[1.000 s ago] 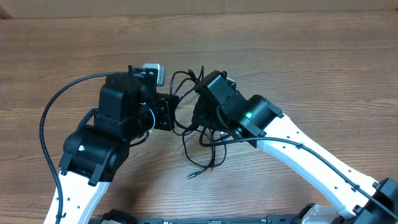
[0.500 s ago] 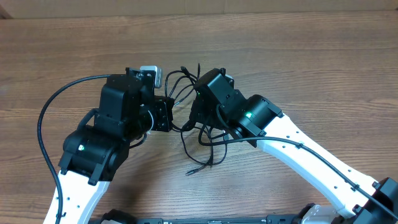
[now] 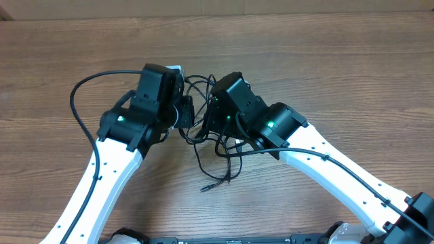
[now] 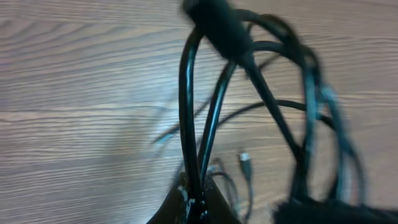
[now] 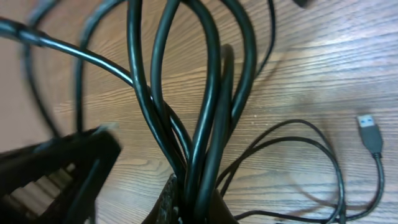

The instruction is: Untangle cables

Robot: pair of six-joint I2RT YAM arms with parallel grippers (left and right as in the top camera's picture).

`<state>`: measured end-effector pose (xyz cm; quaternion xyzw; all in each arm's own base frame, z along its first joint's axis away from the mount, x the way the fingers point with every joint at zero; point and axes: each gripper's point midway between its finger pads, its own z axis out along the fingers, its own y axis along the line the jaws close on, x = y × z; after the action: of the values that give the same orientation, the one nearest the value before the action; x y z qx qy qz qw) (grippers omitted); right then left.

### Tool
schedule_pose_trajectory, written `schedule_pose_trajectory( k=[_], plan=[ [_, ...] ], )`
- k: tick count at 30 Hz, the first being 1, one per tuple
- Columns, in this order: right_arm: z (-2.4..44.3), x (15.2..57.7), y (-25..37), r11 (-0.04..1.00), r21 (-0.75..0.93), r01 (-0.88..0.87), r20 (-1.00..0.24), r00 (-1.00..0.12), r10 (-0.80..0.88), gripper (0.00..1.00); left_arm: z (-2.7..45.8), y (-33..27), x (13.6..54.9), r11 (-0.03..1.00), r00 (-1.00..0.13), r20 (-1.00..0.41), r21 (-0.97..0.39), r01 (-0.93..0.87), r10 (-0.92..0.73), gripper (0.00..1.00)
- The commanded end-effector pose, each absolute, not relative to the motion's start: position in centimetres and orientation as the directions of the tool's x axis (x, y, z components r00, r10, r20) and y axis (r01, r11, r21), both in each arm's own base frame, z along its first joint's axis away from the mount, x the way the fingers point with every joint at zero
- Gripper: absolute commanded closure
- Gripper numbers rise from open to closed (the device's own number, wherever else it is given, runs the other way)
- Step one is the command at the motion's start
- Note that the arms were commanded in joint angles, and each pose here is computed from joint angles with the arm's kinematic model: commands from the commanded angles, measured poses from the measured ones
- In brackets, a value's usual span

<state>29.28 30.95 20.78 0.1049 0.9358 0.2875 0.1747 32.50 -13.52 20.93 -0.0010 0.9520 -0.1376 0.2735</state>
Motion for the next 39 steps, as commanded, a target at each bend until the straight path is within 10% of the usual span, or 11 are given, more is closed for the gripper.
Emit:
schedule_pose_trajectory(
  k=[1,39],
  plan=[
    [23.0,29.0,31.8,0.776,0.631,0.025,-0.293,-0.918,0.268,0.96,21.2,-13.0,33.3,0.972,-0.835,-0.543,-0.232,0.047,-0.089,0.96],
    [38.8,31.5,19.4,0.555,0.832,-0.02,-0.431,-0.653,0.623,0.96,13.9,-13.3,32.1,0.962,-0.872,-0.472,-0.273,0.001,-0.133,0.96]
  ],
)
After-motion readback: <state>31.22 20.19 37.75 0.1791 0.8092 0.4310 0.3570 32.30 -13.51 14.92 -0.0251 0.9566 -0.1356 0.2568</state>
